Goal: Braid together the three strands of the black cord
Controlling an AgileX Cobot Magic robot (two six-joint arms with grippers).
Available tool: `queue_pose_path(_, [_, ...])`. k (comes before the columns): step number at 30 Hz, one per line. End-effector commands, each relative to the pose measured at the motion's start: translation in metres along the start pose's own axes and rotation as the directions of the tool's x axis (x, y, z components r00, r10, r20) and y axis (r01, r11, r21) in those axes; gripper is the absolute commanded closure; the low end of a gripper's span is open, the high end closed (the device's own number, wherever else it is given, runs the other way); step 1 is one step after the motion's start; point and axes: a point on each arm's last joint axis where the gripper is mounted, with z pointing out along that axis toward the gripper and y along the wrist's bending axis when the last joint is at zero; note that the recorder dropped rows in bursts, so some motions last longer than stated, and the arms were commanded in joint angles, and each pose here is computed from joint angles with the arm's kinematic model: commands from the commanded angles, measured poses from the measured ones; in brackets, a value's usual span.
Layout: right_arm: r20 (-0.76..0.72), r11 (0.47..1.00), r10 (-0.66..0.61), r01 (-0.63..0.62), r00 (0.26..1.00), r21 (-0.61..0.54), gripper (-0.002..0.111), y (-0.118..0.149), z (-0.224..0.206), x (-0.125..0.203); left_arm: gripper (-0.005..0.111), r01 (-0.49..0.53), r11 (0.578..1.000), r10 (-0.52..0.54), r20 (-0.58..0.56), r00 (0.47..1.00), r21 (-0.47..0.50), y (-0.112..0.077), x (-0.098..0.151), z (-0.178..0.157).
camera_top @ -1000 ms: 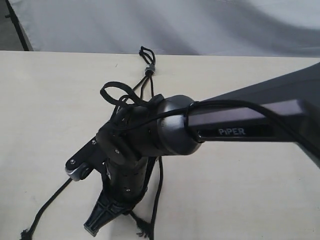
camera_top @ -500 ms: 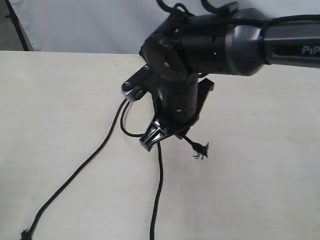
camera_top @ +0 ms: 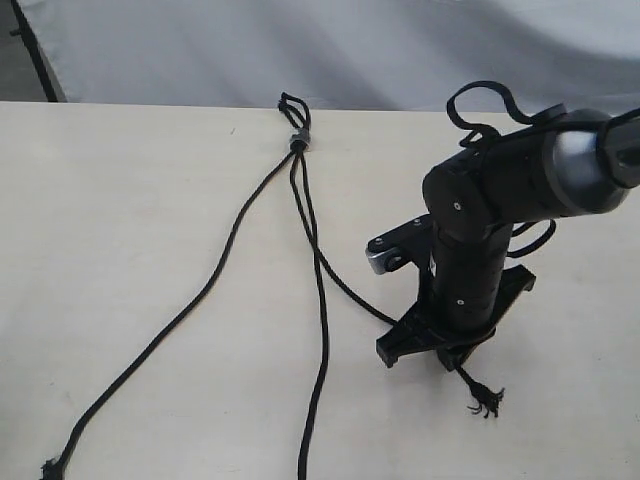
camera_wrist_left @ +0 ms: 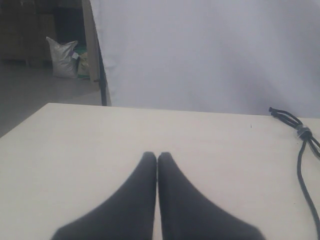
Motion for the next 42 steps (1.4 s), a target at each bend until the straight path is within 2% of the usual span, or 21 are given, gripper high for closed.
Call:
queue_pose_path(1, [-0.027, 1.000, 0.001, -0.001, 1.000, -0.018, 0.108, 0.000, 0.007, 0.010, 0.105, 0.008, 1.000, -0.008, 0.014, 1.000, -0.003, 0.000, -0.001, 0.000])
queue_pose_path(10, [-0.071, 1.000, 0.006, -0.009, 0.997, -0.030, 0.108, 0.002, 0.022, 0.028, 0.105, 0.008, 1.000, -0.008, 0.014, 1.000, -0.003, 0.000, -0.001, 0.000])
queue_pose_path(28, [-0.049, 0.999, 0.020, -0.022, 0.999, -0.044, 0.108, 0.003, 0.022, 0.026, 0.105, 0.008, 1.000, -0.008, 0.014, 1.000, -0.003, 0.000, -0.001, 0.000])
queue_pose_path(35, [0.009, 0.998, 0.035, -0.034, 0.999, -0.052, 0.107, 0.004, 0.022, 0.020, 0.105, 0.008, 1.000, -0.008, 0.014, 1.000, -0.003, 0.000, -0.001, 0.000])
queue_pose_path(38, [0.008, 0.997, 0.052, -0.051, 0.999, -0.052, 0.102, 0.004, 0.022, 0.020, 0.105, 0.008, 1.000, -0.008, 0.014, 1.000, -0.003, 0.000, -0.001, 0.000])
queue_pose_path(42, [0.014, 0.997, 0.058, -0.057, 0.998, -0.053, 0.082, 0.005, 0.022, 0.020, 0.105, 0.008, 1.000, -0.008, 0.014, 1.000, -0.003, 0.000, -0.001, 0.000])
